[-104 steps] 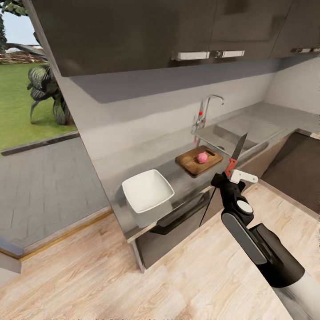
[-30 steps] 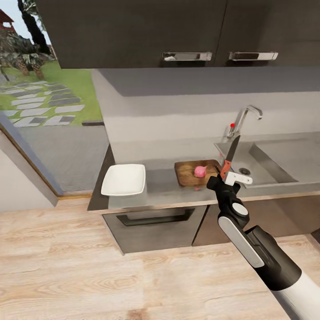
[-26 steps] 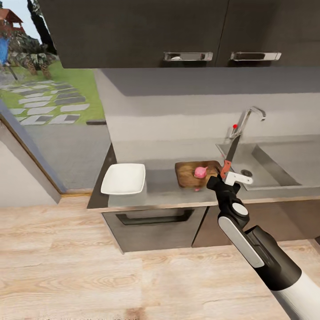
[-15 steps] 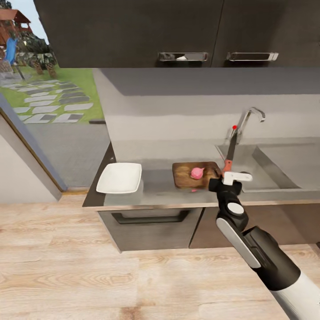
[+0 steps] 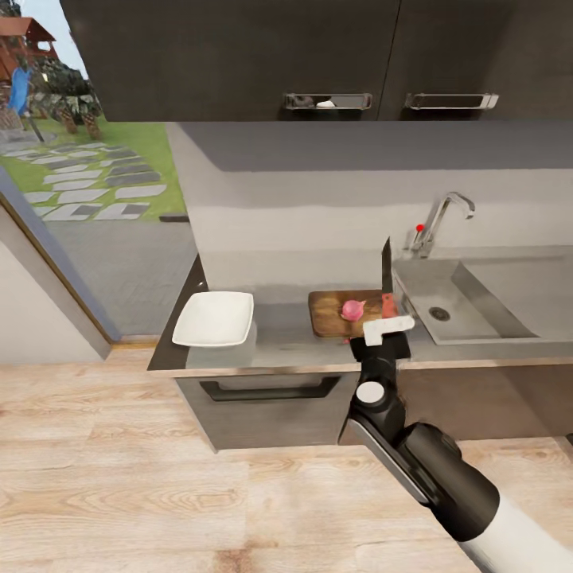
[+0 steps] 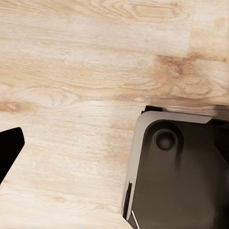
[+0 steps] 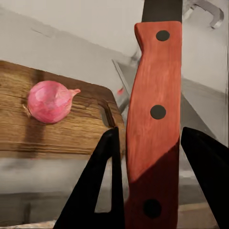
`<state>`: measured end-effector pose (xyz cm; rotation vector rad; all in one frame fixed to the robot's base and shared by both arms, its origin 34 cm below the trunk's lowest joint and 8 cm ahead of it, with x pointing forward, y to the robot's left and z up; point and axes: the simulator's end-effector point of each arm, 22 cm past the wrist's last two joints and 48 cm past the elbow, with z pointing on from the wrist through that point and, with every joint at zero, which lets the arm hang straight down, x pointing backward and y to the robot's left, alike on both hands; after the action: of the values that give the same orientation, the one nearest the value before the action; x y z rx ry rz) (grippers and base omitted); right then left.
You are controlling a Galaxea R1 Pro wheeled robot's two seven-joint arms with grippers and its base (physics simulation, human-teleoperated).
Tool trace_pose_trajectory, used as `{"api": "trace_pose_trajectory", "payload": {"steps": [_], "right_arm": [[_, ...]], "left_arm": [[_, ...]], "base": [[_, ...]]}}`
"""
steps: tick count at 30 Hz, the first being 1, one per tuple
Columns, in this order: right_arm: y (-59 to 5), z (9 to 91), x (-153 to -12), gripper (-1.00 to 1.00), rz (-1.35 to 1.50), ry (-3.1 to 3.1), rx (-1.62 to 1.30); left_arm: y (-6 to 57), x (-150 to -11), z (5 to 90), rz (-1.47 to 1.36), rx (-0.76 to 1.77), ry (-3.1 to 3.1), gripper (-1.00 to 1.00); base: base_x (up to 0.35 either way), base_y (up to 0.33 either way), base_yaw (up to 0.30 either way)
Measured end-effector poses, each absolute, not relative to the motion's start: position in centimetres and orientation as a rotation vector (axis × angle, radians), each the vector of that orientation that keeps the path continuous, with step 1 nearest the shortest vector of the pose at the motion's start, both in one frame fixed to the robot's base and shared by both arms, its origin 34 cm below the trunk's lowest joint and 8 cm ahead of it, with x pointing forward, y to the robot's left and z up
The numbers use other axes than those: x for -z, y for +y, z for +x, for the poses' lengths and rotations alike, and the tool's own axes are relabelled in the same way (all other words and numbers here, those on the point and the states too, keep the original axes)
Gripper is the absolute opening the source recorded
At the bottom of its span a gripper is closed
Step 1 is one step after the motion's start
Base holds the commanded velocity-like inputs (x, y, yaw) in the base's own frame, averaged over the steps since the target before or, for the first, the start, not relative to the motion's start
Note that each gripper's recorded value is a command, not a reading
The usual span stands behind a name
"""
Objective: In the kitchen, take the Vidalia onion out of the sink, dice it on the chopping board with the paring knife, put the diced onion into the bowl on the countertop, then place both the paring knife and the chopping board into the sink.
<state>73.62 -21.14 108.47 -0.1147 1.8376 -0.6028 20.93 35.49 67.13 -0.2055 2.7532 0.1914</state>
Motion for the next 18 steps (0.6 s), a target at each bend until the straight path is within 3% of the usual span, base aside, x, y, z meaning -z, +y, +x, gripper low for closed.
{"api": "trace_pose_trajectory", "payload": {"steps": [18], "right_arm": [[-21.05, 72.83, -108.50, -1.00, -0.134, 1.829, 0.665]], "left_arm": [[35.45, -67.13, 20.96, -0.206, -0.190, 2.753, 1.00]], "base": [[0.000, 0.000, 0.000]]}}
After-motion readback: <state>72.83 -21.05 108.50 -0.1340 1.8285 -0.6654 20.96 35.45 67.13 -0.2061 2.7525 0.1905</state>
